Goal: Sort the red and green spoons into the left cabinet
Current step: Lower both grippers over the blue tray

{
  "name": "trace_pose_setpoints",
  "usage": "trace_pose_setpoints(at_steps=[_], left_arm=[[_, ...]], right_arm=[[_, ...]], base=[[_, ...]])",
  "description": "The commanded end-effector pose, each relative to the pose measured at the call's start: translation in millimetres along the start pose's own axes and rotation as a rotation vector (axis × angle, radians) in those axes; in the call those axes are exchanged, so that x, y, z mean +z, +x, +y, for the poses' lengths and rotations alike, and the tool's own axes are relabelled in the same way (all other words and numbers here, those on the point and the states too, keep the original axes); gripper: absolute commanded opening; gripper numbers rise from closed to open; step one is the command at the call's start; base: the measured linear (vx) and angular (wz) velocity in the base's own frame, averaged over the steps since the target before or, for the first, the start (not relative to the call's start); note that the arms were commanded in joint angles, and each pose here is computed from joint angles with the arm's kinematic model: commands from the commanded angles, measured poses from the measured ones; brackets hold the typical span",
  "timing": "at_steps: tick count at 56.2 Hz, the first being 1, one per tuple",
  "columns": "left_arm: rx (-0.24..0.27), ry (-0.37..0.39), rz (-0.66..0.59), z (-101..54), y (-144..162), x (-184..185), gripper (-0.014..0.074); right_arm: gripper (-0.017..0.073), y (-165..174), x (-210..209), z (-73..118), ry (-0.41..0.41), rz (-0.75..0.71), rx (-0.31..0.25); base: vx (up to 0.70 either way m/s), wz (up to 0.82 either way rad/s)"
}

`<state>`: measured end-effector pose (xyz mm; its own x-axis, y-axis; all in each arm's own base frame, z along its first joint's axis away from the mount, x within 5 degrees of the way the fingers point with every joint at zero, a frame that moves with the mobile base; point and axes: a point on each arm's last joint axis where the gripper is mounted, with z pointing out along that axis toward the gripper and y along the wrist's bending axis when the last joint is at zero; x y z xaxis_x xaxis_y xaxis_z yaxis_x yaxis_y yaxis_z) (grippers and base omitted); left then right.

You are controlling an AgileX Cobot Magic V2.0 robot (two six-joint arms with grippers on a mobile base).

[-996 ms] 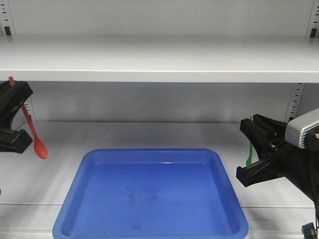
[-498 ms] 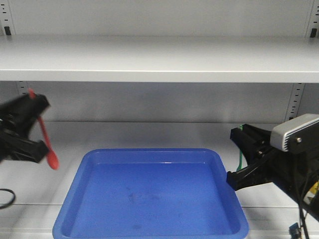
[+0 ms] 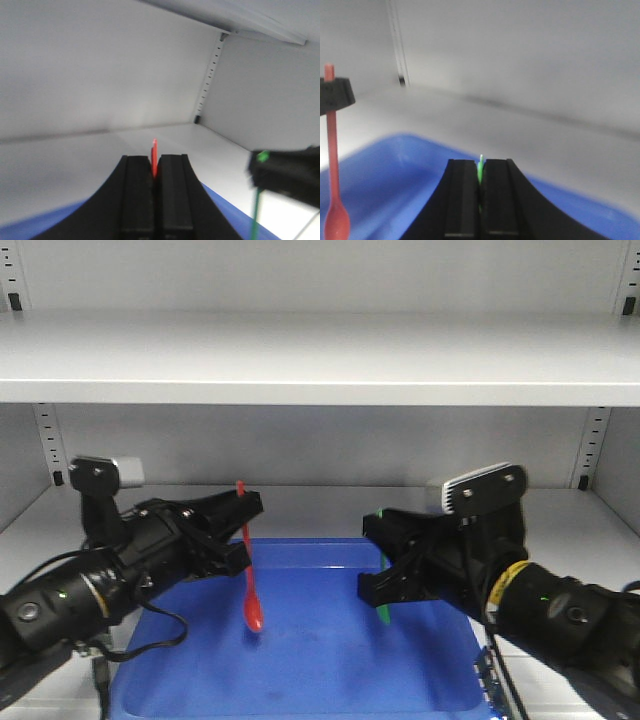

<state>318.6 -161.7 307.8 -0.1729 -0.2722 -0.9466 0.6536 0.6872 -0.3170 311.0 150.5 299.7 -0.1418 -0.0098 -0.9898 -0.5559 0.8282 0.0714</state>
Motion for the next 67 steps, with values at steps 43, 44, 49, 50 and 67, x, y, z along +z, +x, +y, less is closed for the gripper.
trace_pose_setpoints(at_steps=[43,44,49,50,67], left_arm=[[-0.013,0.067,-0.05,-5.3,-3.2,10.0,0.0654],[0.029,0.07,-0.047,-5.7,-2.7,10.0,0.066],[0.222,0.097,-0.023,-8.2,0.3,9.9,0.0662],[0.262,0.104,-0.017,-8.8,1.1,9.8,0.0659],[0.526,0.151,-0.002,-12.3,4.8,9.3,0.0572]], right_arm=[[0.0684,-12.2,3.0,-1.3,0.014,-0.019,0.101],[0.0691,-12.3,3.0,-1.3,0.013,-0.02,0.101],[0.0695,-12.3,3.0,-1.2,0.013,-0.021,0.1],[0.0693,-12.3,3.0,-1.2,0.013,-0.021,0.1],[0.0627,-12.3,3.0,-1.3,0.013,-0.02,0.101]], base=[[0.0,0.0],[0.0,0.0],[0.0,0.0],[0.0,0.0],[0.0,0.0]])
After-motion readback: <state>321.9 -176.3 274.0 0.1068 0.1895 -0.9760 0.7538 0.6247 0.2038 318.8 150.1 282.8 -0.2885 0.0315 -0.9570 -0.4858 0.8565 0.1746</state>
